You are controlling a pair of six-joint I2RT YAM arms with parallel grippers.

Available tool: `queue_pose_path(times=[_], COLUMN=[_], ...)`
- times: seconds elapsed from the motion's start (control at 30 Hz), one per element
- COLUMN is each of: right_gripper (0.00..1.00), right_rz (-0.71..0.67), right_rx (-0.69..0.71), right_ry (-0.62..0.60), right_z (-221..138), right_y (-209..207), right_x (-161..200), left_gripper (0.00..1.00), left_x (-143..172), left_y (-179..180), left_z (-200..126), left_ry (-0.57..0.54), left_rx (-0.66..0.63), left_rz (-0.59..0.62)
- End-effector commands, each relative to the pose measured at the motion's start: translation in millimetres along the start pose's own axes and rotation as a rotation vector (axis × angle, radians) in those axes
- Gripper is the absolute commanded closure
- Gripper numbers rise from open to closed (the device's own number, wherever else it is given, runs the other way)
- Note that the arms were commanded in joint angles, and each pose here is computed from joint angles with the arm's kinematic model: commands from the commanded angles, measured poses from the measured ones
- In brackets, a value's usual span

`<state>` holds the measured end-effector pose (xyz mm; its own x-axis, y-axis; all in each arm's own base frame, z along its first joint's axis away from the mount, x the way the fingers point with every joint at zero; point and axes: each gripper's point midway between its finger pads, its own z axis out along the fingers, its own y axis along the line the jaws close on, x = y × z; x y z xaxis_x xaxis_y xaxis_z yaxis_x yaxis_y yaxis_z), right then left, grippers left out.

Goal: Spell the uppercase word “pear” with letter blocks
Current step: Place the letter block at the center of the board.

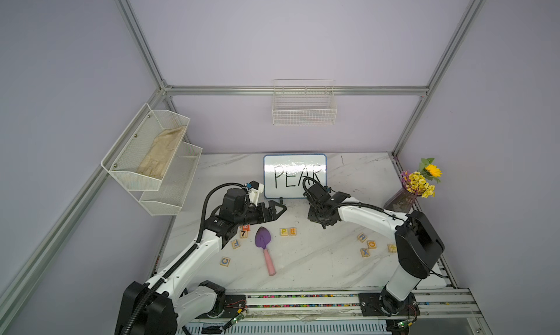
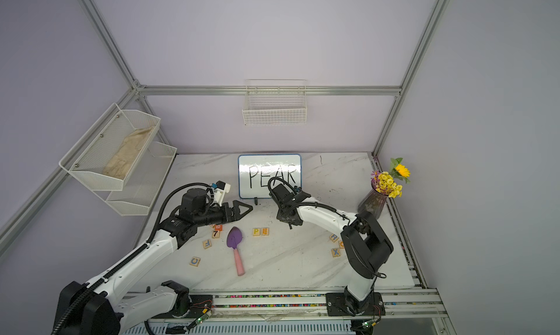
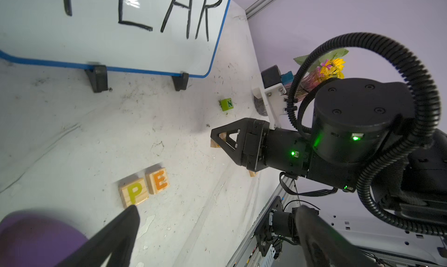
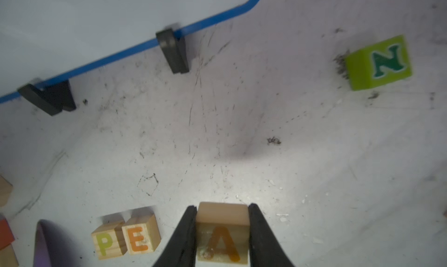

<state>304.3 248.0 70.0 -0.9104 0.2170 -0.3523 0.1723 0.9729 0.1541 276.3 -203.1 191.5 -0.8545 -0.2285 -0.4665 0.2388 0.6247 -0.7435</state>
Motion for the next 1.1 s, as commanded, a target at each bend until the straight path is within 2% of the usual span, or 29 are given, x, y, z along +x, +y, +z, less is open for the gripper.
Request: queue_pose_path(times=[0.0, 0.13, 0.5, 0.87, 1.07], right_gripper=[0.68, 0.68, 0.68, 0.70, 0.71], right_rz=[-0.077, -0.121, -0.211, -0.199, -0.183], right_rx=[-0.020, -0.015, 0.033, 0.030, 0.048], right_ry=[0.000, 0.035, 0.089, 0.144, 0.122], right_z=[7.9, 22.1, 37.3, 38.4, 38.3], right_y=[22.1, 27.5, 31.9, 33.4, 29.4], right_x=[5.8, 17.6, 36.5, 63.6, 65.8], left_gripper=[0.00, 0.00, 0.00, 0.00, 0.00], left_x=[28.3, 26.8, 21.1, 21.0, 20.8], left_y=[27.5, 34.1, 35.4, 36.8, 36.5], left_z=[-3.5, -12.9, -8.6, -9.0, -9.7], left_ry=[0.055, 0.030, 0.036, 0.035, 0.033], left_rx=[-0.097, -0.159, -0.174, -0.182, -0.182], left_rz=[-0.014, 0.017, 0.031, 0.041, 0.046])
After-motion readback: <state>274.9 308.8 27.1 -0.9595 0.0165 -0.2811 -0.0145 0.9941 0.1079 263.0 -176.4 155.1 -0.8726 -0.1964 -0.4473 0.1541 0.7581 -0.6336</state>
